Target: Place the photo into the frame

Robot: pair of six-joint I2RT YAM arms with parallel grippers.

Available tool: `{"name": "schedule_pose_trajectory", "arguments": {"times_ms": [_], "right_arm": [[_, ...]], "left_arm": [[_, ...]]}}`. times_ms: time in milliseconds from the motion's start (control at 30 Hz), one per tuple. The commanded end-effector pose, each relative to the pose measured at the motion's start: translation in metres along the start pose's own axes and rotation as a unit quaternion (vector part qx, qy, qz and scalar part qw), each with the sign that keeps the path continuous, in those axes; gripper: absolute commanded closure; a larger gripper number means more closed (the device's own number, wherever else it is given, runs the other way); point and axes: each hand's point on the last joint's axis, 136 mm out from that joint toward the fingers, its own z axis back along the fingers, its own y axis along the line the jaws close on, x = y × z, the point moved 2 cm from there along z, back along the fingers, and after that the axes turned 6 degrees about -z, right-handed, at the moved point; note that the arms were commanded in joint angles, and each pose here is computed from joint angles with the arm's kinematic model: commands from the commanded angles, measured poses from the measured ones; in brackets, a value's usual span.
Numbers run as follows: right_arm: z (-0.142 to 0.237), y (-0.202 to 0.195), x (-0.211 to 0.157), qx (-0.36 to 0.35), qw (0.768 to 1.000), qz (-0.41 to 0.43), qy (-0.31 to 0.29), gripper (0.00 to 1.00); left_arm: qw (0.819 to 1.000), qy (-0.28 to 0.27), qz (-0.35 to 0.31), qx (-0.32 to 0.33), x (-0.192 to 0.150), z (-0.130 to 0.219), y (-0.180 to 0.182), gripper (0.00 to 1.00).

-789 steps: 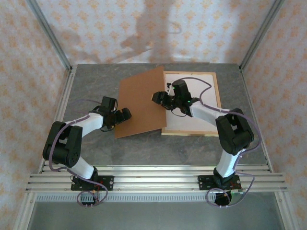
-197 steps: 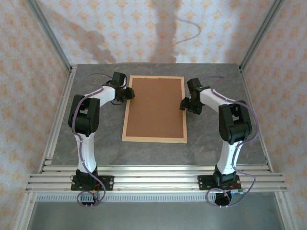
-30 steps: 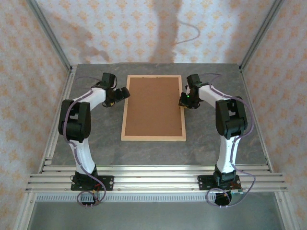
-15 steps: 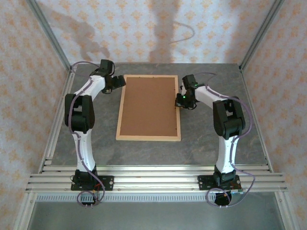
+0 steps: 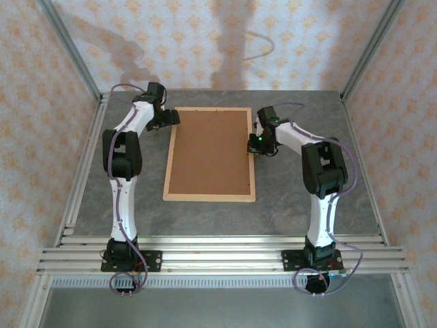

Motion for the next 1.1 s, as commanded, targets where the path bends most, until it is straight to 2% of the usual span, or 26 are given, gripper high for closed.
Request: {"name": "schedule_pose_trajectory", "arguments": {"times_ms": [0, 400, 700, 900, 1067], "right_arm": [[-0.021, -0.009, -0.025, -0.022, 0.998, 0.008, 0.056, 0.84], [-0.022, -0.009, -0.026, -0.023, 0.998, 0.01, 0.056, 0.84], [-0.021, -0.008, -0.025, -0.022, 0.998, 0.011, 0.056, 0.84], [-0.022, -0.007, -0.025, -0.022, 0.998, 0.012, 0.059, 0.84], [-0.024, -0.004, -0.024, -0.017, 0.998, 0.013, 0.062, 0.85]], "left_arm": [[1.0, 0.008, 0.002, 0.008, 0.002, 0.0, 0.01, 0.08], [0.999, -0.001, 0.021, -0.033, 0.007, -0.014, -0.003, 0.08], [0.999, 0.011, 0.025, -0.024, 0.001, -0.027, 0.001, 0.08], [0.997, 0.053, 0.026, -0.041, -0.021, -0.039, -0.005, 0.1], [0.994, 0.107, -0.005, -0.03, -0.052, -0.046, -0.014, 0.1]]}}
